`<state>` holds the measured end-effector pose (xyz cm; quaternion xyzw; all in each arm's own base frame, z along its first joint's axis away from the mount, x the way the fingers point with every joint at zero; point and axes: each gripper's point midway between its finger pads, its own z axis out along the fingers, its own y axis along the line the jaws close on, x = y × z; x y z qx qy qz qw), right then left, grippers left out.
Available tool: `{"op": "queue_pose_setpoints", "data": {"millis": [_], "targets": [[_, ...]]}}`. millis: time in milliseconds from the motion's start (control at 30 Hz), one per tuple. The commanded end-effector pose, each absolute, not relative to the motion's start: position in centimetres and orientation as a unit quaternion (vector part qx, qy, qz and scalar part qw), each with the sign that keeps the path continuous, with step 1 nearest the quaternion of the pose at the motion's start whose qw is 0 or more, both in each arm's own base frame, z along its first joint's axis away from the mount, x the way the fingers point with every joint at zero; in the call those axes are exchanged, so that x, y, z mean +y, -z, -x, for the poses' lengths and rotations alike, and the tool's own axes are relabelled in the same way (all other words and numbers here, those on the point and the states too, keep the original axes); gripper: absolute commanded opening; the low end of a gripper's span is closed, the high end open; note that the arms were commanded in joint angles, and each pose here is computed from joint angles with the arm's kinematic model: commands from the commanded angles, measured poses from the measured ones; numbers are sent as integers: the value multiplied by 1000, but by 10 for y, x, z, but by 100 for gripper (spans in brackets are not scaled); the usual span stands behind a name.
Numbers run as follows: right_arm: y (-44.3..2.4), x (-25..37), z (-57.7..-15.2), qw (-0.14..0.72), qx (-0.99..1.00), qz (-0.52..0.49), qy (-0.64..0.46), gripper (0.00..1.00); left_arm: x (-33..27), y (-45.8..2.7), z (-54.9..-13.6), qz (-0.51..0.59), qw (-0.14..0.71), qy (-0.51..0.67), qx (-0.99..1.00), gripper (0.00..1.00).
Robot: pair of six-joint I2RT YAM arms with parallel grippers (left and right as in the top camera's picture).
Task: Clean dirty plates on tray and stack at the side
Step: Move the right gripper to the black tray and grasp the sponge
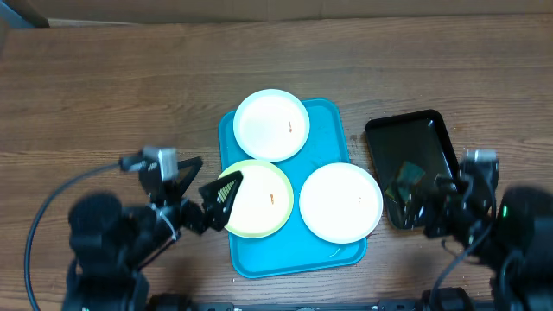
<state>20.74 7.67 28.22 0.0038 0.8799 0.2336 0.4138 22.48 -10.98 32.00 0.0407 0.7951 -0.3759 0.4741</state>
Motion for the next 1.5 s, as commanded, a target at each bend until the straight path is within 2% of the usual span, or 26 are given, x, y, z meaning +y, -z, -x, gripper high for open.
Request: {"op": "queue_pose_setpoints", "data": {"millis": [0, 100, 167, 267, 367, 433, 533, 700, 800, 933, 1000, 1167, 1200, 1233, 1267, 1433, 1467], "targets": [[-296, 78, -224, 401, 887, -1, -229, 100, -134, -347, -217, -96, 428, 447, 780, 100], [-287, 78, -240, 381, 897, -7, -226, 100, -143, -351, -218, -113, 400, 478, 774, 100], [-263, 65, -253, 341, 915, -80, -201, 100, -148, -350, -217, -122, 380, 498, 770, 100], [-216, 36, -262, 263, 936, -194, -127, 85, -151, -339, -217, -138, 370, 490, 777, 100], [-175, 19, -266, 192, 946, -255, -62, 81, -144, -314, -224, -125, 370, 427, 815, 100], [-153, 19, -271, 150, 953, -258, -47, 79, -133, -291, -229, -90, 360, 367, 853, 100], [-119, 18, -277, 95, 961, -260, -26, 70, -120, -262, -226, -61, 336, 288, 895, 100], [-68, 12, -282, 16, 962, -274, -1, 51, -122, -244, -215, -66, 314, 234, 918, 100], [-43, 5, -280, -24, 959, -283, 9, 50, -129, -243, -210, -86, 310, 232, 918, 100], [-23, -6, -284, -40, 958, -285, 4, 50, -134, -244, -208, -94, 310, 239, 916, 100], [-15, -1, -287, -45, 962, -268, -31, 50, -136, -245, -207, -93, 307, 244, 915, 100], [11, 2, -284, -28, 962, -266, -61, 51, -145, -249, -204, -105, 304, 270, 908, 100], [15, 2, -283, -23, 962, -265, -62, 42, -146, -250, -204, -107, 303, 274, 906, 100], [20, 2, -283, -18, 962, -264, -63, 21, -147, -251, -204, -108, 304, 277, 905, 100], [21, 2, -283, -16, 962, -265, -63, 5, -147, -251, -204, -109, 304, 278, 905, 100], [-9, -4, -301, 17, 963, -264, -60, 4, -149, -251, -201, -111, 299, 283, 904, 100], [-19, -4, -306, 28, 962, -263, -62, 8, -149, -251, -202, -111, 299, 283, 904, 100]]}}
